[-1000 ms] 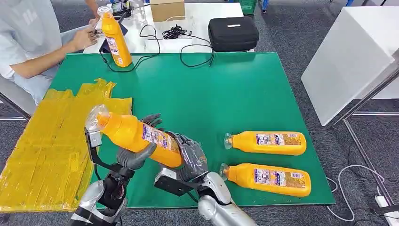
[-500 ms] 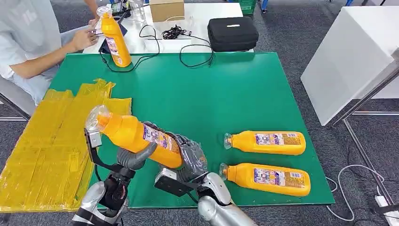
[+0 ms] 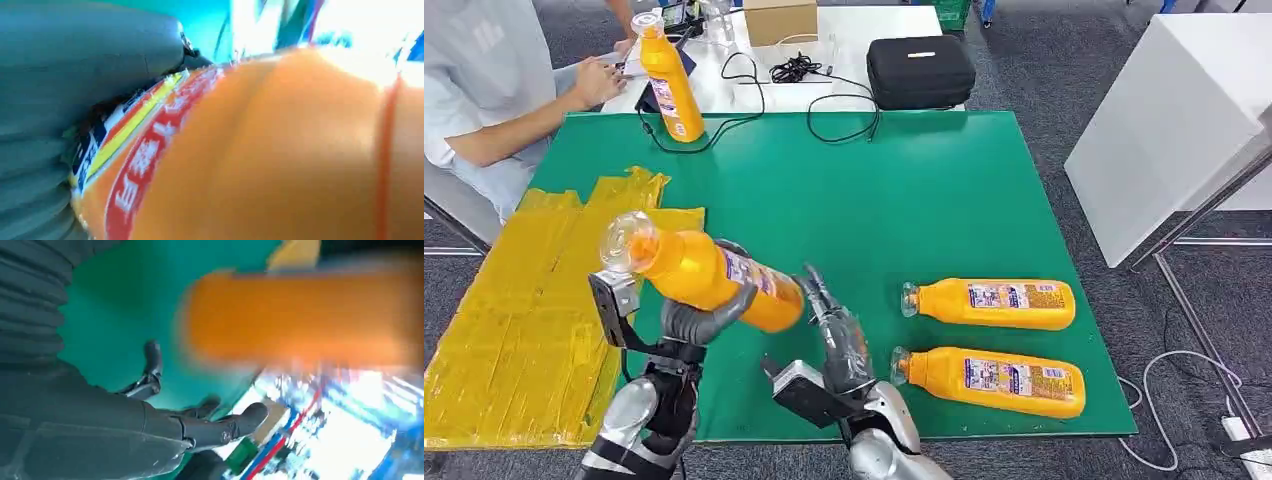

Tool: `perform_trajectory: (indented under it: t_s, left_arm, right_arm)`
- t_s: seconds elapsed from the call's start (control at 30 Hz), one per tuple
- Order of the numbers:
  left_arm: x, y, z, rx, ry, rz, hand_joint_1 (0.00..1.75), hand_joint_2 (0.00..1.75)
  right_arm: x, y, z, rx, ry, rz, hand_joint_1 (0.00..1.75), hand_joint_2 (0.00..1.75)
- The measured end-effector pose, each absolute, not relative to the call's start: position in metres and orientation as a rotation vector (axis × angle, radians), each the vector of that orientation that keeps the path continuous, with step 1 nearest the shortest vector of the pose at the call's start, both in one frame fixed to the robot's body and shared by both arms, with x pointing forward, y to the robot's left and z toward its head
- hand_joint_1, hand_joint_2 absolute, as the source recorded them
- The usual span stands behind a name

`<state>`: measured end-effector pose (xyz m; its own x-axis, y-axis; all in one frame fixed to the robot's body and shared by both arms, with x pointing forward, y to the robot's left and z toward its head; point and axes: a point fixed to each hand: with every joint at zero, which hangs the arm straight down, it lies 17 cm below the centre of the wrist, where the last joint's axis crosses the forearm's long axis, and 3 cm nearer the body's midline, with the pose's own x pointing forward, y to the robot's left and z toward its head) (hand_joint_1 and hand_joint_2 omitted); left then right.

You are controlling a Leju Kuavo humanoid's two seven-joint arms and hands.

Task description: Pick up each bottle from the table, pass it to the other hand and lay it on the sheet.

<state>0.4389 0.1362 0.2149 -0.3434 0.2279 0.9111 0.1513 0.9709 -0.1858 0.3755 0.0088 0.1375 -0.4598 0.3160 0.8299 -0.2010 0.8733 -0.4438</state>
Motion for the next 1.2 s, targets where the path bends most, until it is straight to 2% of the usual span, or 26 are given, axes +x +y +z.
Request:
perform_trajectory:
  t_s: [0.1, 0.3, 0.4, 0.53, 0.6, 0.67, 0.83, 0.97, 1.1, 1.13, 1.2]
  left_arm:
    - [0.451, 0.171, 0.237, 0.146, -2.067, -0.037, 1.75, 1.75]
    - [0.466, 0.204, 0.24, 0.474, -2.076, -0.209, 1.75, 1.75]
    - [0.474, 0.221, 0.241, 0.754, -2.048, -0.351, 1.75, 1.75]
    - [0.494, 0.24, 0.227, 1.323, -1.86, -0.775, 1.75, 1.75]
    - [0.515, 0.256, 0.205, 1.529, -1.668, -1.009, 1.75, 1.75]
    - [0.536, 0.272, 0.175, 1.583, -1.493, -1.173, 1.75, 1.75]
    - [0.567, 0.317, 0.1, 1.507, -1.122, -1.473, 1.75, 1.75]
    - [0.569, 0.348, 0.07, 1.456, -0.945, -1.571, 1.75, 1.75]
    - [0.573, 0.364, 0.065, 1.434, -0.879, -1.586, 1.75, 1.75]
    - [0.572, 0.368, 0.062, 1.418, -0.86, -1.588, 0.0, 1.75]
    - [0.568, 0.377, 0.05, 1.368, -0.809, -1.582, 0.0, 1.75]
  right_arm:
    - [0.379, -0.035, 0.165, -0.124, -2.004, 0.467, 0.0, 1.75]
    - [0.376, -0.106, 0.204, -0.226, -2.075, 0.315, 0.0, 1.75]
    - [0.373, -0.131, 0.217, -0.27, -2.102, 0.256, 0.0, 1.75]
    - [0.37, -0.154, 0.241, -0.294, -2.159, 0.194, 0.0, 1.75]
    - [0.368, -0.158, 0.25, -0.298, -2.186, 0.188, 0.0, 1.75]
    - [0.368, -0.16, 0.257, -0.303, -2.203, 0.187, 0.0, 1.75]
    - [0.367, -0.162, 0.268, -0.321, -2.237, 0.203, 0.0, 1.75]
    - [0.368, -0.164, 0.271, -0.336, -2.251, 0.209, 0.0, 1.75]
    - [0.369, -0.165, 0.274, -0.342, -2.26, 0.215, 0.0, 1.75]
    - [0.369, -0.165, 0.275, -0.343, -2.261, 0.216, 0.0, 1.75]
    - [0.369, -0.166, 0.274, -0.346, -2.261, 0.219, 0.0, 1.75]
